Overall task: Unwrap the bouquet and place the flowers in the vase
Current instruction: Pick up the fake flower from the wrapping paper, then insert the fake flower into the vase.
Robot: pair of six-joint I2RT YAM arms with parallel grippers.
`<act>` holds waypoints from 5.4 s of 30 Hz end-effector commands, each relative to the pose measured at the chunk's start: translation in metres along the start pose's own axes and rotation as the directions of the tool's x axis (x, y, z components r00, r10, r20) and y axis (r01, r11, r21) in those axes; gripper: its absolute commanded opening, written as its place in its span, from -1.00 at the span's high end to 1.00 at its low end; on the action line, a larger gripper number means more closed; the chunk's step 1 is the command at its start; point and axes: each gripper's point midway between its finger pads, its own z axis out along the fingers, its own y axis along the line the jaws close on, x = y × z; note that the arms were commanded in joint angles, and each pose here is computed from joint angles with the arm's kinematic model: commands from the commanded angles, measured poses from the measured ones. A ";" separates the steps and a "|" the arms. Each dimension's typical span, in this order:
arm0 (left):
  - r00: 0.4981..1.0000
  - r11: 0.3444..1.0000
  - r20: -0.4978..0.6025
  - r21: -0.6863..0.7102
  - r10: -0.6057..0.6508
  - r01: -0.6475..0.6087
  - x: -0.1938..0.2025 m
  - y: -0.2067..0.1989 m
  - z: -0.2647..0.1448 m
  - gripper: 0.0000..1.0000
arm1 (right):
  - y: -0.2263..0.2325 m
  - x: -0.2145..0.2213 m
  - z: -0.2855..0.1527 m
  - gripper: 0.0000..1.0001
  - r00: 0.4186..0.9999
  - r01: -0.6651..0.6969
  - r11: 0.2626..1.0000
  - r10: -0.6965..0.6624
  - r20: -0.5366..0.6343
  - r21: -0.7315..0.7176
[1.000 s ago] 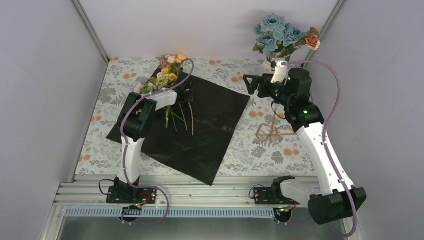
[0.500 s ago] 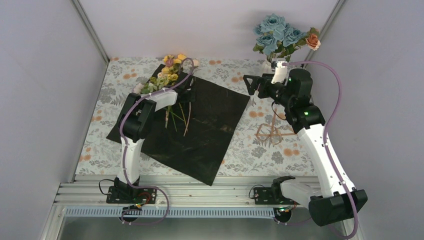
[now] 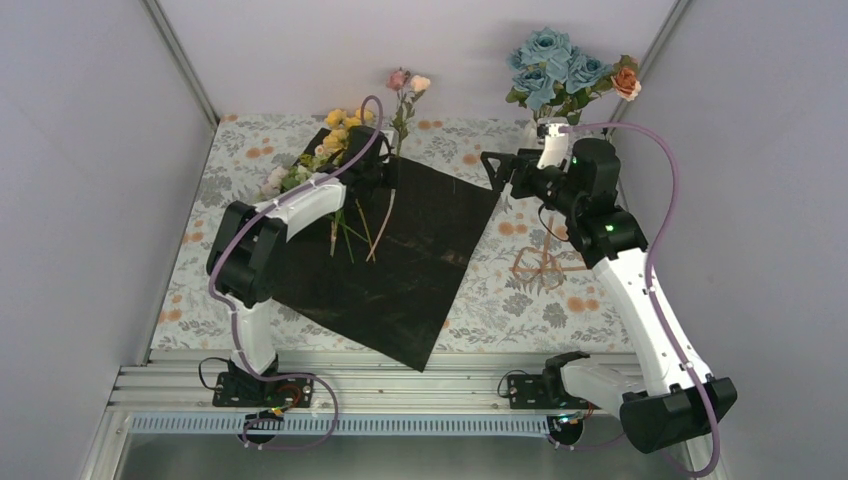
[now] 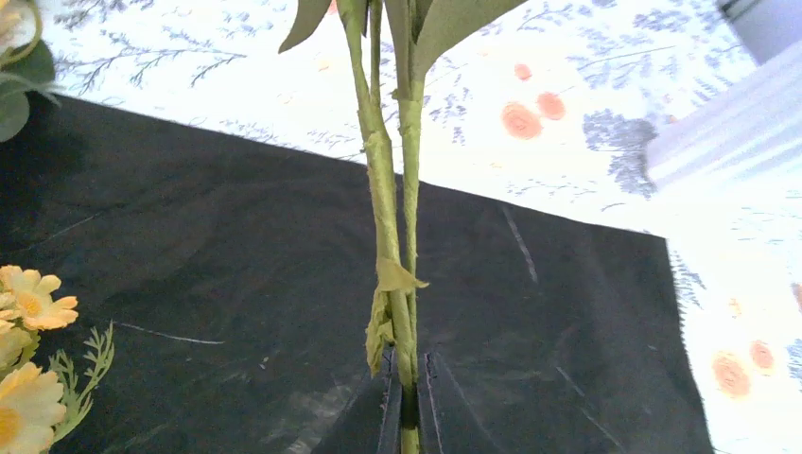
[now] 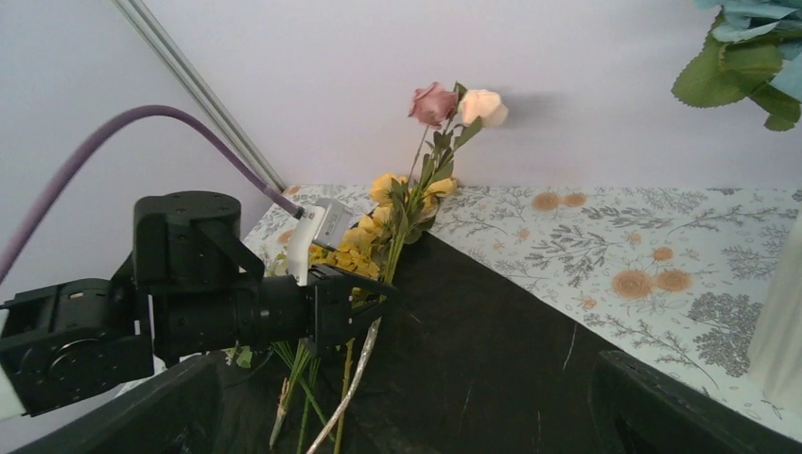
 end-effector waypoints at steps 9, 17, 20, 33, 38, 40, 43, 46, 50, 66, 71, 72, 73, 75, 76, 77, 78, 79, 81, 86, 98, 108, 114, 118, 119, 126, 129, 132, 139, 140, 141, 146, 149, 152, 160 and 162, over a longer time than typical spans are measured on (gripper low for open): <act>0.966 0.927 0.186 0.298 0.178 -0.228 -0.040 -0.106 -0.101 0.95 | 0.043 -0.014 0.016 -0.52 0.998 -0.057 0.987 0.058 0.004 -0.151; 0.931 0.834 0.284 0.436 0.229 -0.338 -0.041 -0.154 -0.169 0.95 | 0.070 -0.016 0.031 -0.31 0.994 -0.113 0.963 0.111 -0.021 -0.245; 0.919 0.790 0.311 0.486 0.244 -0.374 -0.038 -0.167 -0.187 0.95 | 0.077 -0.012 0.037 -0.33 0.991 -0.133 0.952 0.127 -0.041 -0.274; 0.895 0.698 0.328 0.563 0.303 -0.443 -0.014 -0.185 -0.202 0.95 | 0.096 -0.001 0.052 -0.15 0.985 -0.168 0.925 0.148 -0.084 -0.340; 0.889 0.683 0.334 0.571 0.313 -0.455 -0.012 -0.187 -0.206 0.95 | 0.087 0.003 0.059 0.08 0.981 -0.192 0.937 0.175 -0.083 -0.292; 0.886 0.676 0.337 0.574 0.319 -0.462 -0.010 -0.189 -0.207 0.95 | 0.088 0.002 0.058 0.29 0.982 -0.187 0.939 0.173 -0.075 -0.290; 0.886 0.678 0.333 0.572 0.322 -0.462 -0.008 -0.188 -0.207 0.94 | 0.088 0.000 0.056 0.55 0.983 -0.182 0.941 0.171 -0.062 -0.286; 0.890 0.695 0.323 0.558 0.322 -0.454 -0.008 -0.184 -0.204 0.77 | 0.088 -0.002 0.054 0.77 0.986 -0.167 0.945 0.160 -0.049 -0.282; 0.900 0.749 0.289 0.502 0.325 -0.432 -0.009 -0.173 -0.193 0.37 | 0.081 0.003 0.055 0.92 0.992 -0.127 0.962 0.123 -0.029 -0.241; 0.908 0.908 0.214 0.145 0.359 -0.393 -0.021 -0.107 -0.219 -1.00 | 0.000 -0.105 0.001 0.92 0.938 0.080 0.902 -0.213 0.275 0.425; 0.894 0.912 0.212 0.027 0.394 -0.409 -0.019 -0.083 -0.243 -1.00 | -0.012 -0.145 -0.016 0.92 0.900 0.090 0.804 -0.319 0.298 0.588; 0.891 0.911 0.209 0.004 0.402 -0.412 -0.018 -0.078 -0.248 -1.00 | -0.014 -0.153 -0.020 0.92 0.892 0.093 0.781 -0.341 0.296 0.618; 0.888 0.909 0.207 -0.018 0.411 -0.417 -0.017 -0.073 -0.252 -1.00 | -0.015 -0.161 -0.024 0.92 0.885 0.091 0.759 -0.358 0.297 0.645; 0.880 0.902 0.203 -0.051 0.430 -0.429 -0.012 -0.065 -0.259 -1.00 | -0.020 -0.175 -0.031 0.92 0.873 0.090 0.713 -0.393 0.289 0.696; 0.875 0.897 0.200 -0.063 0.441 -0.438 -0.009 -0.062 -0.261 -1.00 | -0.023 -0.180 -0.032 0.92 0.870 0.091 0.689 -0.407 0.280 0.719; 0.870 0.891 0.197 -0.076 0.453 -0.447 -0.006 -0.058 -0.262 -1.00 | -0.026 -0.187 -0.033 0.92 0.866 0.088 0.663 -0.420 0.271 0.744; 0.864 0.885 0.190 -0.088 0.466 -0.457 -0.003 -0.054 -0.263 -1.00 | -0.030 -0.192 -0.035 0.93 0.864 0.083 0.639 -0.429 0.264 0.765; 0.860 0.879 0.182 -0.105 0.477 -0.465 0.000 -0.050 -0.263 -1.00 | -0.036 -0.196 -0.034 0.93 0.866 0.077 0.614 -0.432 0.253 0.785; 0.856 0.871 0.166 -0.147 0.490 -0.470 0.004 -0.040 -0.262 -1.00 | -0.042 -0.204 -0.032 0.93 0.869 0.070 0.580 -0.434 0.236 0.811; 0.855 0.870 0.170 -0.164 0.490 -0.466 0.011 -0.034 -0.259 -1.00 | -0.045 -0.225 -0.035 0.93 0.863 0.043 0.558 -0.438 0.251 0.829; 0.852 0.867 0.173 -0.164 0.494 -0.470 0.020 -0.030 -0.254 -1.00 | -0.082 -0.236 -0.001 0.93 0.853 0.095 0.551 -0.474 0.217 0.829; 0.853 0.867 0.173 -0.183 0.493 -0.464 0.020 -0.026 -0.254 -1.00 | -0.135 -0.202 0.036 0.93 0.900 0.098 0.612 -0.391 0.192 0.785; 0.853 0.866 0.168 -0.179 0.495 -0.467 0.020 -0.027 -0.252 -1.00 | -0.151 -0.182 0.047 0.92 0.912 0.115 0.643 -0.371 0.176 0.757; 0.853 0.866 0.169 -0.178 0.494 -0.466 0.020 -0.027 -0.252 -1.00 | -0.147 -0.177 0.038 0.92 0.907 0.094 0.660 -0.365 0.209 0.745; 0.853 0.866 0.169 -0.178 0.494 -0.467 0.020 -0.027 -0.252 -1.00 | -0.147 -0.174 0.036 0.92 0.907 0.090 0.658 -0.364 0.211 0.748; 0.853 0.866 0.165 -0.176 0.494 -0.468 0.021 -0.027 -0.251 -1.00 | -0.156 -0.151 0.037 0.92 0.907 0.092 0.665 -0.364 0.213 0.742; 0.852 0.865 0.166 -0.178 0.496 -0.469 0.020 -0.027 -0.251 -1.00 | -0.163 -0.140 0.041 0.92 0.916 0.087 0.670 -0.344 0.205 0.738; 0.853 0.865 0.165 -0.181 0.496 -0.468 0.021 -0.027 -0.251 -1.00 | -0.169 -0.131 0.048 0.91 0.925 0.086 0.684 -0.325 0.198 0.724; 0.852 0.864 0.162 -0.183 0.497 -0.469 0.020 -0.026 -0.249 -1.00 | -0.170 -0.137 0.046 0.85 0.931 0.067 0.706 -0.298 0.209 0.705; 0.852 0.863 0.162 -0.183 0.498 -0.470 0.020 -0.026 -0.249 -1.00 | -0.168 -0.143 0.043 0.85 0.928 0.066 0.705 -0.304 0.217 0.706; 0.853 0.864 0.160 -0.183 0.498 -0.470 0.020 -0.026 -0.249 -1.00 | -0.165 -0.149 0.041 0.85 0.922 0.067 0.704 -0.314 0.226 0.707; 0.853 0.864 0.158 -0.180 0.497 -0.470 0.021 -0.027 -0.248 -1.00 | -0.153 -0.180 0.034 0.84 0.902 0.098 0.694 -0.364 0.231 0.713; 0.853 0.864 0.155 -0.180 0.498 -0.471 0.021 -0.026 -0.247 -1.00 | -0.152 -0.182 0.039 0.85 0.912 0.128 0.693 -0.363 0.190 0.710; 0.853 0.864 0.156 -0.181 0.497 -0.470 0.021 -0.026 -0.248 -1.00 | -0.170 -0.158 0.065 0.85 0.941 0.154 0.689 -0.321 0.108 0.708; 0.853 0.862 0.148 -0.177 0.500 -0.474 0.022 -0.026 -0.245 -1.00 | -0.193 -0.115 0.096 0.89 0.968 0.167 0.704 -0.250 0.022 0.690; 0.853 0.862 0.146 -0.177 0.501 -0.475 0.023 -0.026 -0.244 -1.00 | -0.185 -0.121 0.094 0.90 0.961 0.178 0.722 -0.274 0.039 0.669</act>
